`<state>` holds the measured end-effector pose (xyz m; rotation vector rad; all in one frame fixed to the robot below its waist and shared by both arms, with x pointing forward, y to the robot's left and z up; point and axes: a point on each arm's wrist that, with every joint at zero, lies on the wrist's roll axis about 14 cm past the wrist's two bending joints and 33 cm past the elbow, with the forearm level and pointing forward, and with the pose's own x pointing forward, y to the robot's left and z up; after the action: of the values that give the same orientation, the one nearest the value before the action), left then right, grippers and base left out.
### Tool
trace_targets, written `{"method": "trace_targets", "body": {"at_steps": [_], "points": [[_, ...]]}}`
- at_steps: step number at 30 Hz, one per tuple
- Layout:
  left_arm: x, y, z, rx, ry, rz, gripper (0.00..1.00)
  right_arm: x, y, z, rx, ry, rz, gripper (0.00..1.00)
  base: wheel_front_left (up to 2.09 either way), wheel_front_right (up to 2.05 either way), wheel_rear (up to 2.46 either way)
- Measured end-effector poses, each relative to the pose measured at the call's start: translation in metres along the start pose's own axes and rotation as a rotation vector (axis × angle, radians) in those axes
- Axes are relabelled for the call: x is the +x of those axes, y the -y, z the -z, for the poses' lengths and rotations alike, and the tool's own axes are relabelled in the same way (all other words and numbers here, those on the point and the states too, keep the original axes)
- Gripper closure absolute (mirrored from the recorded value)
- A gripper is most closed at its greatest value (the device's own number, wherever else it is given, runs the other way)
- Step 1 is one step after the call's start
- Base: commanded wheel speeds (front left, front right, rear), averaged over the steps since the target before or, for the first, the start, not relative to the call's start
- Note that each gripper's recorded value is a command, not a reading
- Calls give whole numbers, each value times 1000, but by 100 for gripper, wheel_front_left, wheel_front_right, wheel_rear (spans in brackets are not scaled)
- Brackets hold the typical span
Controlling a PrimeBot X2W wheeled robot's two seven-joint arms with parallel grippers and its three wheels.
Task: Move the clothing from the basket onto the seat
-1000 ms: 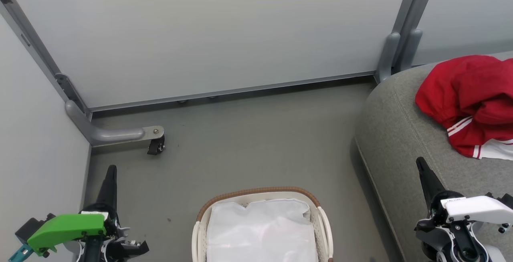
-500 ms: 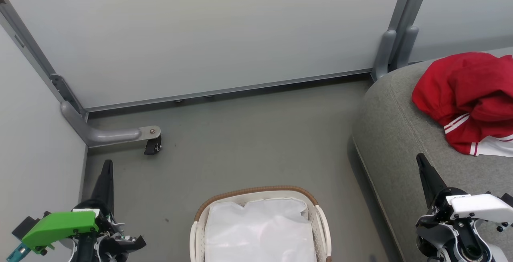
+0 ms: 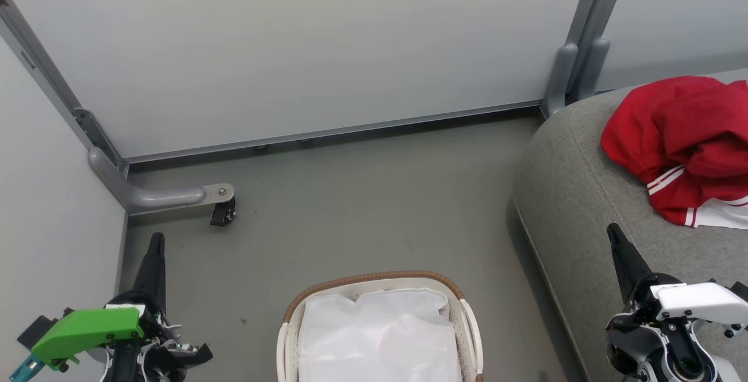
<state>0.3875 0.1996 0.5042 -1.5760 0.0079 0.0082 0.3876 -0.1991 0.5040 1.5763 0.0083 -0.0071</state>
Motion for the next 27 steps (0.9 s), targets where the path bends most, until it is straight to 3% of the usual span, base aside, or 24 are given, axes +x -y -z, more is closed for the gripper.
{"method": "trace_targets", "body": {"at_steps": [27], "points": [[0,0,0,0,0,0,100,0,0,0,0,0,0,100,0,0,0]]}}
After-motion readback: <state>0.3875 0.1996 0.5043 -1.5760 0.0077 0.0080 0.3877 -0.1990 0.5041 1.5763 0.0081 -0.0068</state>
